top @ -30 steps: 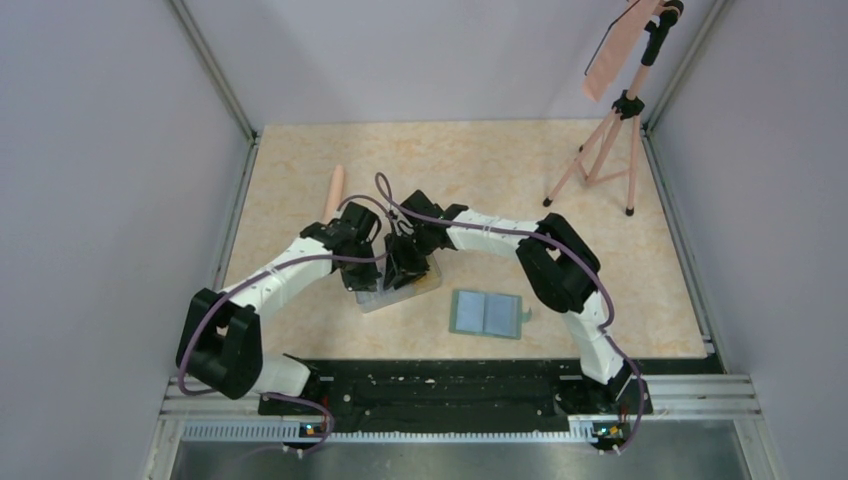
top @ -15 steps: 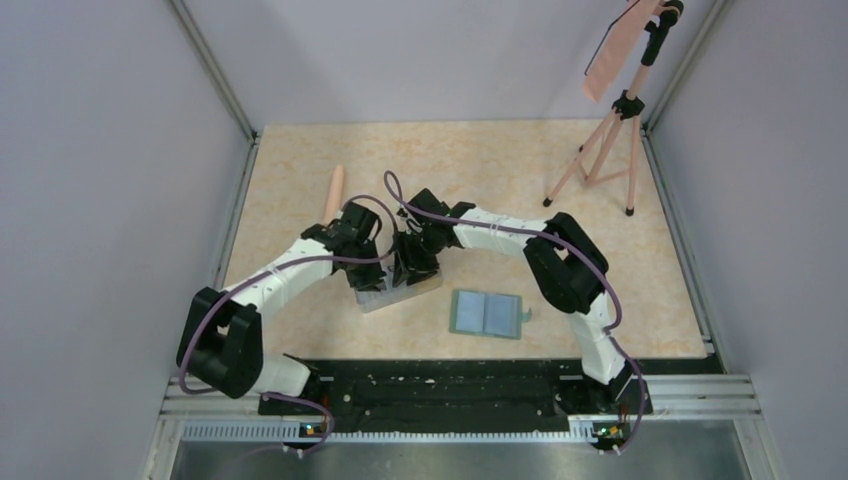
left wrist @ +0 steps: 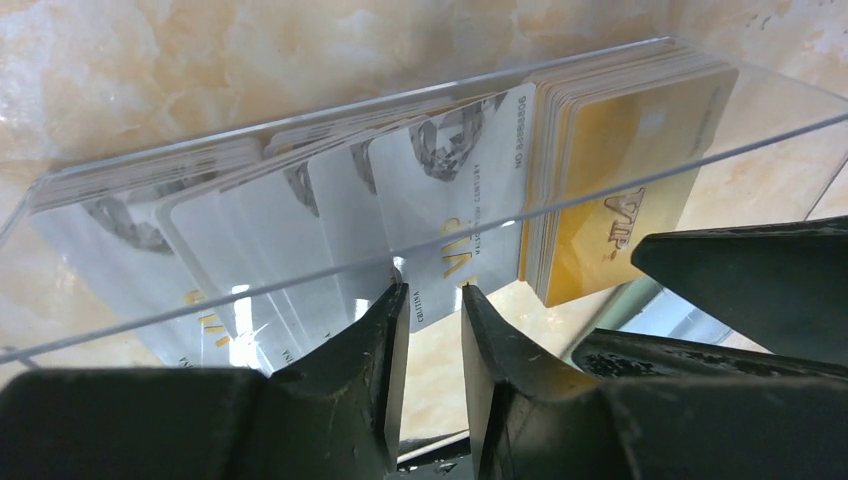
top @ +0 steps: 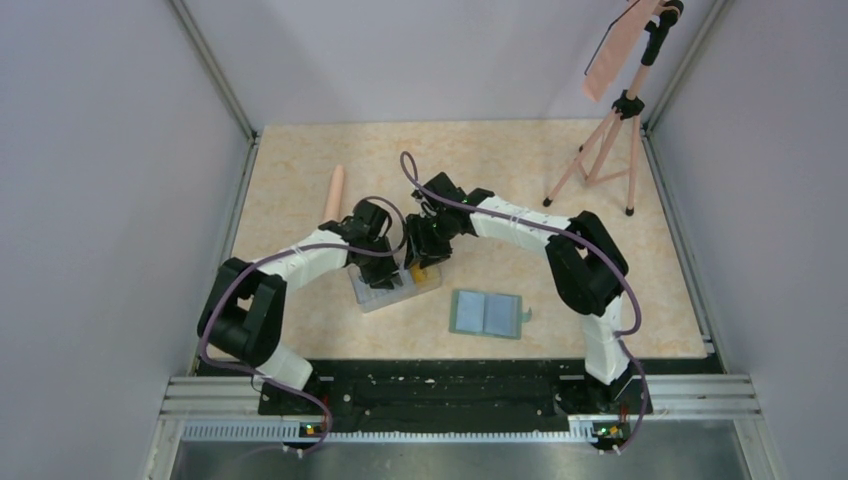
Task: Put the credit cards into the card holder
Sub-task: Pick up the credit card from the storage box.
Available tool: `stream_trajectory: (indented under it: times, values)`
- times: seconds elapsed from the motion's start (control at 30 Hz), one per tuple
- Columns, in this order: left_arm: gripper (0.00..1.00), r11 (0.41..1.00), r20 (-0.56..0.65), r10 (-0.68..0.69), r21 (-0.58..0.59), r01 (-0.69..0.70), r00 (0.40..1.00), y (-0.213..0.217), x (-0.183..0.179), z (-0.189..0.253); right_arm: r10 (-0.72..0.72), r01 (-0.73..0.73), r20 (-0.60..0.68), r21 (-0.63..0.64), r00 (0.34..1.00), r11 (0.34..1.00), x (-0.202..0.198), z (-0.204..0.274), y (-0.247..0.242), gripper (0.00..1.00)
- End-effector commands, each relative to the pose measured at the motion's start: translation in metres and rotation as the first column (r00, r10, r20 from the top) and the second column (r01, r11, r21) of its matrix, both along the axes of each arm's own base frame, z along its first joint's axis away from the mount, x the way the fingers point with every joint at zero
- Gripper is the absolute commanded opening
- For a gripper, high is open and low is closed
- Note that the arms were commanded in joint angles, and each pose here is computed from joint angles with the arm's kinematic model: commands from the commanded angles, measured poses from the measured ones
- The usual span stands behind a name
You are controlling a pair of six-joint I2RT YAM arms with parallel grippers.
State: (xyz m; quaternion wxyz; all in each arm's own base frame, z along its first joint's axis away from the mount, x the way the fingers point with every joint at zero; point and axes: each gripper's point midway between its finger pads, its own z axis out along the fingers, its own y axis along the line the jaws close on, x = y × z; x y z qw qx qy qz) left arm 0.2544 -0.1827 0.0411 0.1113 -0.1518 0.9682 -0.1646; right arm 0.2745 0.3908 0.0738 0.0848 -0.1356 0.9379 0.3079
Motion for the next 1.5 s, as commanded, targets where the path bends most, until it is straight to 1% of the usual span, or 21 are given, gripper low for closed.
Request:
stream_trajectory:
  times: [0.0, 0.1, 0.17, 0.23, 0.33, 0.4, 0.57, 0.73, 0.83, 0.9, 1.0, 1.1, 1.2, 1.27, 1.33, 1.47]
  values:
    - [0.33, 0.995, -0.026, 0.041, 0.09, -0.038, 0.999, 0.011, 0.006, -0.02, -0.003, 0.003, 0.043, -0.002, 0.999, 1.0, 0.003, 0.015, -0.011, 0.45]
    - [0.33, 0.982, -0.056, 0.071, 0.18, -0.06, 0.996, 0.025, 0.003, -0.026, -0.002, 0.003, 0.039, -0.006, 0.999, 1.0, 0.002, 0.013, -0.013, 0.45]
    - [0.33, 0.968, -0.047, 0.081, 0.242, -0.067, 0.996, 0.036, 0.003, -0.027, -0.003, 0.004, 0.038, -0.007, 0.999, 1.0, 0.002, 0.012, -0.014, 0.45]
    - [0.34, 0.965, -0.041, 0.073, 0.255, -0.06, 0.996, 0.038, 0.003, -0.027, -0.002, 0.002, 0.036, -0.008, 0.999, 1.0, 0.002, 0.011, -0.014, 0.45]
    - [0.34, 0.983, -0.031, 0.038, 0.182, -0.032, 0.999, 0.024, 0.006, -0.028, 0.003, -0.002, 0.035, -0.009, 0.999, 1.0, 0.002, 0.01, -0.013, 0.45]
    - [0.33, 0.993, -0.034, 0.022, 0.113, -0.018, 0.999, 0.011, 0.006, -0.028, 0.003, -0.003, 0.032, -0.009, 0.999, 1.0, 0.002, 0.009, -0.014, 0.45]
    - [0.3, 1.0, 0.003, 0.008, -0.023, -0.008, 1.0, -0.013, 0.013, -0.02, 0.004, -0.004, 0.03, -0.011, 1.0, 1.0, 0.001, 0.008, -0.015, 0.45]
    - [0.25, 0.994, 0.089, 0.003, -0.111, 0.007, 0.996, -0.026, 0.023, 0.006, 0.007, -0.007, 0.028, -0.009, 1.0, 1.0, 0.0, 0.008, -0.015, 0.44]
    - [0.22, 0.989, 0.126, 0.008, -0.145, 0.01, 0.992, -0.029, 0.024, 0.02, 0.006, -0.006, 0.026, -0.008, 1.0, 1.0, 0.001, 0.008, -0.015, 0.44]
    - [0.22, 0.989, 0.138, 0.012, -0.148, 0.008, 0.99, -0.028, 0.024, 0.025, 0.008, -0.008, 0.029, -0.007, 1.0, 1.0, 0.001, 0.009, -0.015, 0.44]
    - [0.24, 0.994, 0.15, 0.023, -0.113, -0.006, 0.988, -0.02, 0.022, 0.03, 0.008, -0.008, 0.034, -0.004, 0.999, 1.0, 0.001, 0.011, -0.015, 0.44]
    - [0.29, 0.999, 0.158, 0.034, -0.037, -0.028, 0.987, -0.003, 0.017, 0.033, 0.01, -0.009, 0.049, -0.008, 0.999, 1.0, 0.003, 0.014, -0.016, 0.44]
    - [0.3, 0.997, 0.136, 0.03, 0.064, -0.039, 0.99, 0.018, 0.005, 0.032, 0.017, -0.017, 0.051, -0.012, 0.999, 1.0, 0.002, 0.014, -0.017, 0.45]
    - [0.3, 0.987, 0.134, 0.029, 0.155, -0.05, 0.991, 0.036, 0.002, 0.031, 0.021, -0.021, 0.054, -0.009, 0.998, 1.0, 0.001, 0.016, -0.015, 0.44]
    - [0.3, 0.977, 0.115, 0.023, 0.208, -0.047, 0.993, 0.046, -0.004, 0.028, 0.031, -0.031, 0.062, -0.007, 0.998, 0.999, 0.0, 0.017, -0.012, 0.44]
    - [0.29, 0.971, 0.087, 0.003, 0.238, -0.024, 0.996, 0.052, -0.011, 0.016, 0.062, -0.062, 0.068, -0.008, 0.996, 0.998, -0.005, 0.02, -0.003, 0.41]
